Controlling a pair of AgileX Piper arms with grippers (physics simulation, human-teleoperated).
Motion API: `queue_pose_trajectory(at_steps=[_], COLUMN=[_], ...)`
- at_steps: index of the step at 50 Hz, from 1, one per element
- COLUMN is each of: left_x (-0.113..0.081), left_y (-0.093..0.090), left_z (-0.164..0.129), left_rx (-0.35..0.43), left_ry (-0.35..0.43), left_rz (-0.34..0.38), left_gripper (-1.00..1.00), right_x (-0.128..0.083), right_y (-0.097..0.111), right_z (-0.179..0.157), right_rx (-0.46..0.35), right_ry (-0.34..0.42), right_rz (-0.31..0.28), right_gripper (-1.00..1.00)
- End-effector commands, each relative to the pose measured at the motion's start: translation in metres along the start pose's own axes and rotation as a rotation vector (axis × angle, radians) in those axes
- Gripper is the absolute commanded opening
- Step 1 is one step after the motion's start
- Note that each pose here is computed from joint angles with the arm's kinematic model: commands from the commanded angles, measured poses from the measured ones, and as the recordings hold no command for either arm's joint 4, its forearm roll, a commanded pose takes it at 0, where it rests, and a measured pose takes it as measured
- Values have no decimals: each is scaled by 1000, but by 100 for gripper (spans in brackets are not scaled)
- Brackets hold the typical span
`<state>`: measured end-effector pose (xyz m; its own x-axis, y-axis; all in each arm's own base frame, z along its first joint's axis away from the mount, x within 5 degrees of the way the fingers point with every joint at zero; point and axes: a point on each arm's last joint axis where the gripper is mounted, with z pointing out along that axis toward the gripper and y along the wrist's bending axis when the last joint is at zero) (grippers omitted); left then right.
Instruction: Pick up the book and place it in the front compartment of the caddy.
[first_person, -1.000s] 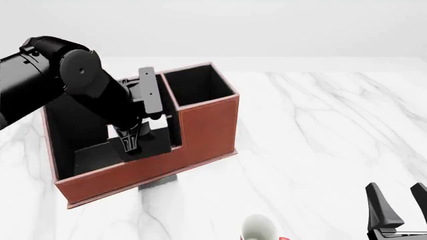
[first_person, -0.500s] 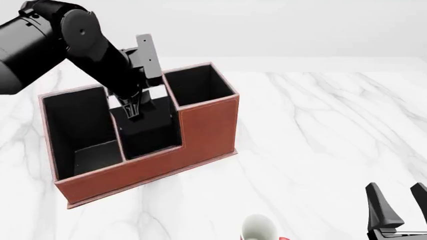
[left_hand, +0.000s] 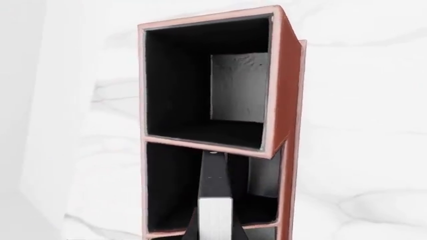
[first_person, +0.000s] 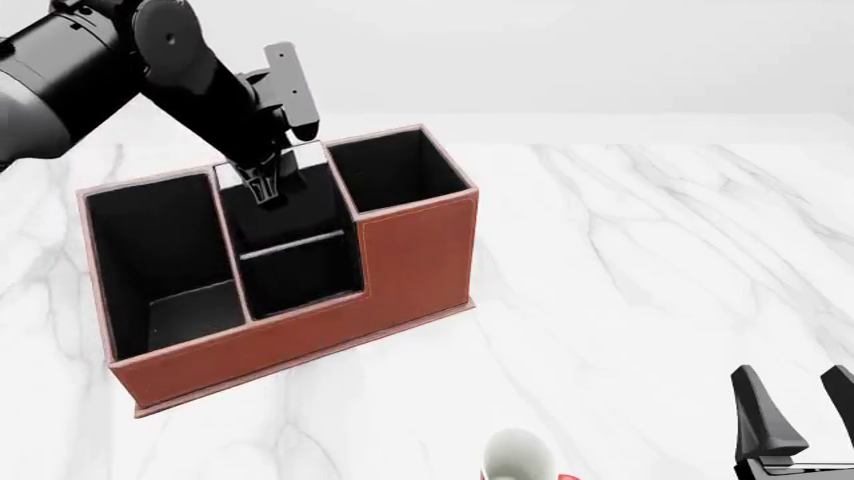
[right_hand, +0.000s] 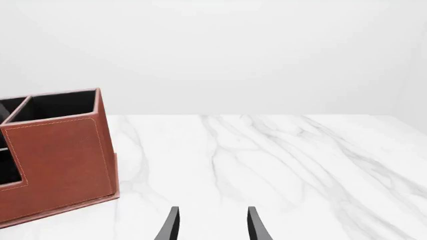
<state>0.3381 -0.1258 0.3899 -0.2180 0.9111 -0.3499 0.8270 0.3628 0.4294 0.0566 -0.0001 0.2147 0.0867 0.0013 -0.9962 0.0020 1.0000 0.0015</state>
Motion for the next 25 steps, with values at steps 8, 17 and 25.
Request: queue_pose_trajectory(at_steps=[8, 17, 25], left_x=[10, 15, 13], left_y=[12, 17, 18], left_z=[8, 18, 27], left_rx=[-35, -40, -45], left_ry=[7, 15, 10], left_rz=[17, 20, 31], left_gripper=[-100, -100, -100], right_x=[0, 0, 0], right_y=[0, 0, 0], right_z=[0, 0, 0], right_rx=[-1, -1, -1], right_ry=[0, 0, 0], right_rz=[0, -1, -1], right_gripper=[100, 100, 100])
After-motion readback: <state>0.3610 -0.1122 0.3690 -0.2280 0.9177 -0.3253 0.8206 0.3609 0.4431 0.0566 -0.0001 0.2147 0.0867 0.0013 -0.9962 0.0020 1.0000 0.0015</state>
